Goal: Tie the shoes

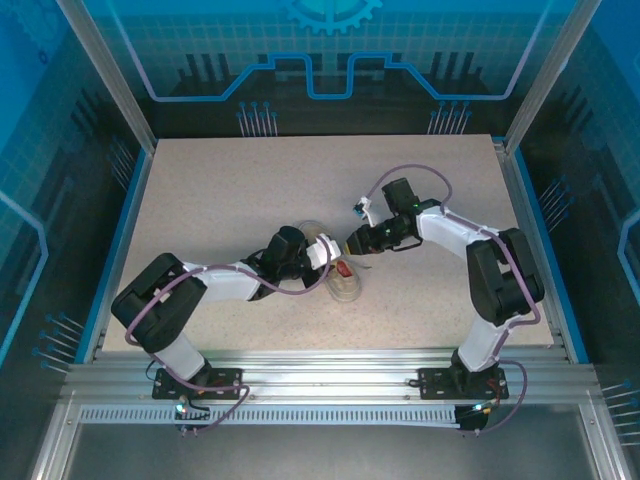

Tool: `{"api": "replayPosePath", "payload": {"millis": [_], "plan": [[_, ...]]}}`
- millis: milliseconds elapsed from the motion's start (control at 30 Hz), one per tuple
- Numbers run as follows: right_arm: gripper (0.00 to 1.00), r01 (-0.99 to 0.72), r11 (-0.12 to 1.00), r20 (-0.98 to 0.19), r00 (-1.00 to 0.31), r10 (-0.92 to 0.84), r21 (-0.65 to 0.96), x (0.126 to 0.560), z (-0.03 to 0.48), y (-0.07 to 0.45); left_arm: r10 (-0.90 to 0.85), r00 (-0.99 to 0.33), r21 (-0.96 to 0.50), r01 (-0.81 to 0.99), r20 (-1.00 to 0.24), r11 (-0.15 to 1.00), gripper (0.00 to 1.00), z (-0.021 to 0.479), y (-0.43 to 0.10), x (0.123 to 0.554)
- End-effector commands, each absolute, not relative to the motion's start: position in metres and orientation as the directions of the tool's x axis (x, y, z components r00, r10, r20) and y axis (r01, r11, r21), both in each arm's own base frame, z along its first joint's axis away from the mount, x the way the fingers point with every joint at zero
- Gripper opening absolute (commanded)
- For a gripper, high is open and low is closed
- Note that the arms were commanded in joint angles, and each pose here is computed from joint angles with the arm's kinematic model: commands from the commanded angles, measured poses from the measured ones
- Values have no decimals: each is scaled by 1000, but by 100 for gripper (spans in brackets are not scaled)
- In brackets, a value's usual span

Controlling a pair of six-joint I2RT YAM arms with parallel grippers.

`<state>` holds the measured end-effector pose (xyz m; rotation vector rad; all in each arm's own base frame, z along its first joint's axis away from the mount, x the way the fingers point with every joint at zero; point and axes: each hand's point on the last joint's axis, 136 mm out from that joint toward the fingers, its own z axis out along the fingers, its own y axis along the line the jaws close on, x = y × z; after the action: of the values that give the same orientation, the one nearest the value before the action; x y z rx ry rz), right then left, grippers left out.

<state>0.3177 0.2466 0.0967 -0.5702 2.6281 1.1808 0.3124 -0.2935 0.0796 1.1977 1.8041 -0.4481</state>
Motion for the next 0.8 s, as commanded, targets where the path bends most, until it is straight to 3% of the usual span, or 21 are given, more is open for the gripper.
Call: {"api": "replayPosePath", "payload": {"millis": [0, 767], "plan": [[27, -432, 550, -354, -901, -249, 714, 323, 108, 260, 482, -104, 168, 855, -870, 490, 0, 106, -296, 319], [27, -412, 398, -337, -909, -246, 820, 316, 107, 286, 492, -181, 142, 824, -852, 548, 0, 107, -283, 339]]}}
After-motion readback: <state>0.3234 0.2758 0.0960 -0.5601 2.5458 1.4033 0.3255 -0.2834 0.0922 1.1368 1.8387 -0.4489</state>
